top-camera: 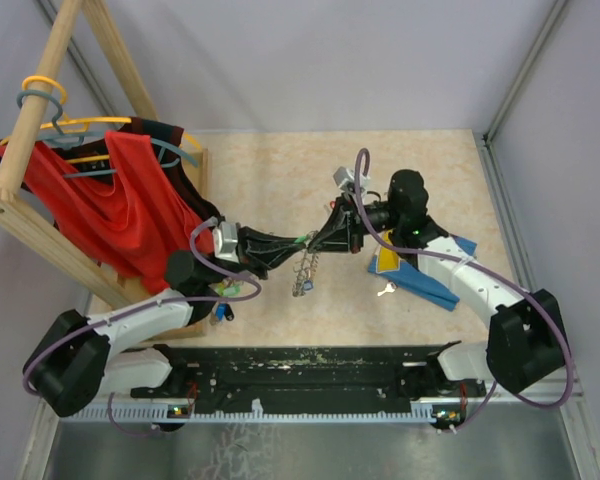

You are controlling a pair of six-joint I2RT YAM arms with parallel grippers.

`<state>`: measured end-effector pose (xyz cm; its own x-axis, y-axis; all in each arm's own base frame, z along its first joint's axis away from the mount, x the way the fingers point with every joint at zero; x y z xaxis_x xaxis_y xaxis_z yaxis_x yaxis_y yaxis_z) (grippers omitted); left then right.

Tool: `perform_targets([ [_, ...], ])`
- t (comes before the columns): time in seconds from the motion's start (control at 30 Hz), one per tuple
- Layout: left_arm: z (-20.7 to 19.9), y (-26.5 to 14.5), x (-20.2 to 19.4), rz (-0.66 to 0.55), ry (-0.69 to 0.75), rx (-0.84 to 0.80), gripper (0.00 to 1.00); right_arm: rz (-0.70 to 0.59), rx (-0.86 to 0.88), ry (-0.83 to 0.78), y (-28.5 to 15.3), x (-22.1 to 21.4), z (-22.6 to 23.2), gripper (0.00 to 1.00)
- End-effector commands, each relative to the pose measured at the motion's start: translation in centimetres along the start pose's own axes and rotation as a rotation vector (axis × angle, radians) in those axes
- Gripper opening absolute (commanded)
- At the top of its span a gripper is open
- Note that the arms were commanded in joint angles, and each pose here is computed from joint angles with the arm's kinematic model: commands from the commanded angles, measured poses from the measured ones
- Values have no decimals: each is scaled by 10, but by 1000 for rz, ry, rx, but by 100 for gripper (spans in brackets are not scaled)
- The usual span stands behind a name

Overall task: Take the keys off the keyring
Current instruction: Remove the key from the keyring.

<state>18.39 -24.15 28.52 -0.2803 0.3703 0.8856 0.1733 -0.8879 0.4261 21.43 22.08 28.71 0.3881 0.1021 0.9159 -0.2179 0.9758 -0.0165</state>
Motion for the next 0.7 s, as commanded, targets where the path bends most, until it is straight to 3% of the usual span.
perform_targets([
  [0.0, 3, 0, 19, -73, 65, 31, 0, -50, 75, -112, -3, 19, 21, 0],
  [0.2, 7, 12, 28, -74, 72, -9, 0, 25, 23, -90, 6, 6, 7, 0],
  [0.3, 8, 16, 29, -63, 66, -23, 0, 75, -8, -126, 10, 3, 5, 7],
  [0.67, 8, 22, 28, -54, 35, -50, 0, 63, 22, -106, 14, 7, 7, 23],
])
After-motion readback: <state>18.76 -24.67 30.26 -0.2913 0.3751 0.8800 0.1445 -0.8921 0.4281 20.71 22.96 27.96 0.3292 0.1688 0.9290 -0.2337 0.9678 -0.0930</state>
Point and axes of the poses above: each gripper's point midway between its finger pads, its own y axis out along the fingers, its own z axis along the line the jaws close on, x = y × z, the point moved 7 cm from there along -y, back along the fingers, and after that the axes turned 9 degrees about y, right-handed, at the moved point
